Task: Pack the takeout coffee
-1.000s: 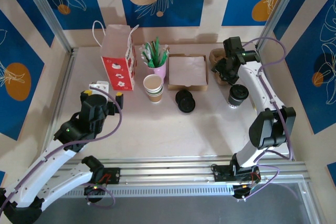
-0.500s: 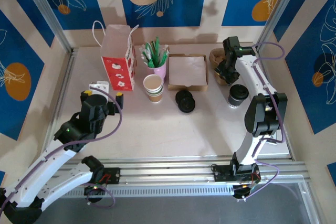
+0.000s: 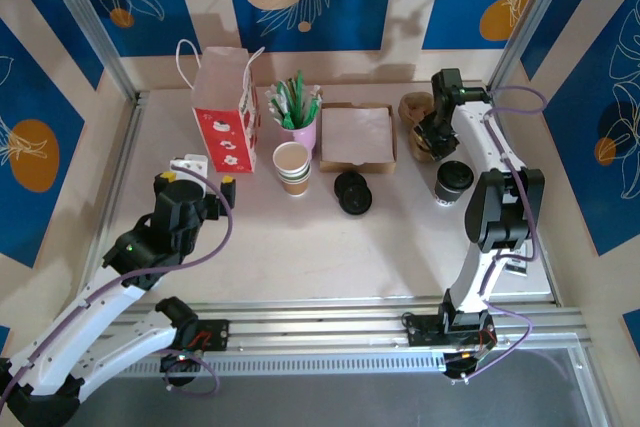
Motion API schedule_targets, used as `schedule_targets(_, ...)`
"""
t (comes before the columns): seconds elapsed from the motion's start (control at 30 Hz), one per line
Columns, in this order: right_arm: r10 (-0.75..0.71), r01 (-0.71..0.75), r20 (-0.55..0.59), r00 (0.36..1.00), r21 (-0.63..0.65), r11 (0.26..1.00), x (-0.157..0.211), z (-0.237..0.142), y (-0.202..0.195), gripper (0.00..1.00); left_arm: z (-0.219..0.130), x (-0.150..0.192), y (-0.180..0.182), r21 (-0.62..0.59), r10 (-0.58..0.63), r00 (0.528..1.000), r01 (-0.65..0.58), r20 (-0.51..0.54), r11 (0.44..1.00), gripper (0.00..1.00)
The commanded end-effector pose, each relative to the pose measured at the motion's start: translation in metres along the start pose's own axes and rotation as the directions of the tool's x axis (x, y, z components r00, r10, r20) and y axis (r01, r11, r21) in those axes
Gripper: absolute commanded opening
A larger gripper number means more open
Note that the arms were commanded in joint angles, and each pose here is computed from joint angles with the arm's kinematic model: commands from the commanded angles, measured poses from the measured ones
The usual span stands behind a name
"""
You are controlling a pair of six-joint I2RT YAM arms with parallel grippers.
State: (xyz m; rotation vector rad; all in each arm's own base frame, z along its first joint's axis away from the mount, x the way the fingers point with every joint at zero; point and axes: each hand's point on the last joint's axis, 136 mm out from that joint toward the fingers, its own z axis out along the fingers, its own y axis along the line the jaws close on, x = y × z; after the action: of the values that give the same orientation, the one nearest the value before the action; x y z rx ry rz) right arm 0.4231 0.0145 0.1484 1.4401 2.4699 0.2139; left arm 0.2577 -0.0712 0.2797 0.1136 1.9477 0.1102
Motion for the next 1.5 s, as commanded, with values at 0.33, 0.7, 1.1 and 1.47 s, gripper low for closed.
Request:
schedule_targets(0.33, 0.051, -0.052, -0.011, 0.999, -0.005, 0.999, -0.004, 0.005, 0.013, 0.5, 0.0, -0.005, 0.0, 0.007, 0.001, 1.0, -0.001, 0.024, 1.0, 1.0)
schedule_targets(0.7, 0.134, -0.134, -0.034, 0.99, -0.016, 0.991, -0.006, 0.016, 0.014, 0.5, 0.0, -0.005, 0.001, 0.009, -0.003, 1.0, 0.003, 0.024, 1.0, 1.0)
schedule_targets(1.1, 0.193, -0.194, -0.048, 0.98, -0.01, 0.981, -0.009, 0.029, 0.014, 0.48, 0.001, -0.005, 0.001, 0.012, -0.009, 1.0, 0.009, 0.022, 1.0, 1.0)
schedule_targets(1.47, 0.222, -0.223, -0.054, 0.974, -0.007, 0.975, -0.007, 0.033, 0.015, 0.47, 0.002, -0.005, 0.0, 0.021, -0.018, 1.0, 0.018, 0.018, 1.0, 1.0)
